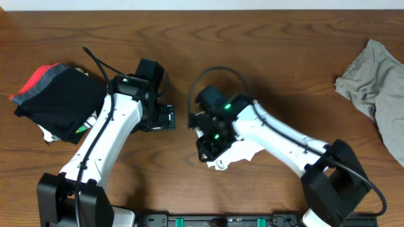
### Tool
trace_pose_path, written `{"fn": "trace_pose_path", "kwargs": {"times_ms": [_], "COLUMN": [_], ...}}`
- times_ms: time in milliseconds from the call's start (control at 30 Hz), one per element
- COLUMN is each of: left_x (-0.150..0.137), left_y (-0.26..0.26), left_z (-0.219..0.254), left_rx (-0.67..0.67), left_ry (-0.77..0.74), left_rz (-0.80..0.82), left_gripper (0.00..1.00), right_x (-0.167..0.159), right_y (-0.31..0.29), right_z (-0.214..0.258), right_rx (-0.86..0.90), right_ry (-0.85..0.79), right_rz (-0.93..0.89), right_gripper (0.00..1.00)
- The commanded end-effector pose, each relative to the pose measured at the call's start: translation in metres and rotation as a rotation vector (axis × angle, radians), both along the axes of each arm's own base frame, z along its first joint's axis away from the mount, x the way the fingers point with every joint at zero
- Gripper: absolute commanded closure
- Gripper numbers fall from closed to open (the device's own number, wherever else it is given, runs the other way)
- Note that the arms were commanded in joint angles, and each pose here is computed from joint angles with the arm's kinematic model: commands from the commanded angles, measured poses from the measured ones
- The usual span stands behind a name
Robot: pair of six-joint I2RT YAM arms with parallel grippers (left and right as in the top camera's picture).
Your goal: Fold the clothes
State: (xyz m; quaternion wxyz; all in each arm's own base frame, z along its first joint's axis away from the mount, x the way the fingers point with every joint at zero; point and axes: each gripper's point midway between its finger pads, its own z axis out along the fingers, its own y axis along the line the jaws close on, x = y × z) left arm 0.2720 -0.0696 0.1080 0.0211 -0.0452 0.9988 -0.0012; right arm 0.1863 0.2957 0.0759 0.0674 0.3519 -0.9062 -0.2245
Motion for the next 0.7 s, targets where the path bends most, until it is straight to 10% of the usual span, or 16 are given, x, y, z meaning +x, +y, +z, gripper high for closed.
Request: {"fn": "trace_pose_path", "kwargs": {"times_ms": [0,300,667], "left_x": [0.004,0.004,0.031], "left_y": [0.003,-0.001,-0.090], "left_z": [0.001,0.002,0.036], "left_rx": [0.012,-0.006,-0.375], "left_ry": [-0.005,-0.009,-0.232], "left_rz": [-0.008,-0.018,-0.385], "left_gripper": [0.07,0.07,0.17], "right_x": [0.008,0.059,0.091], "right_y": [-0.007,-0.039,-0.127], "right_z": [-0.005,0.043,0.111], "right_rx": [-0.079,-0.109,-0.125], "right_ry": [-0.092,-0.318,-0.427], "right_rz": [0.005,-0.200,-0.639], "right_gripper": [0.85,0.84,0.74]}}
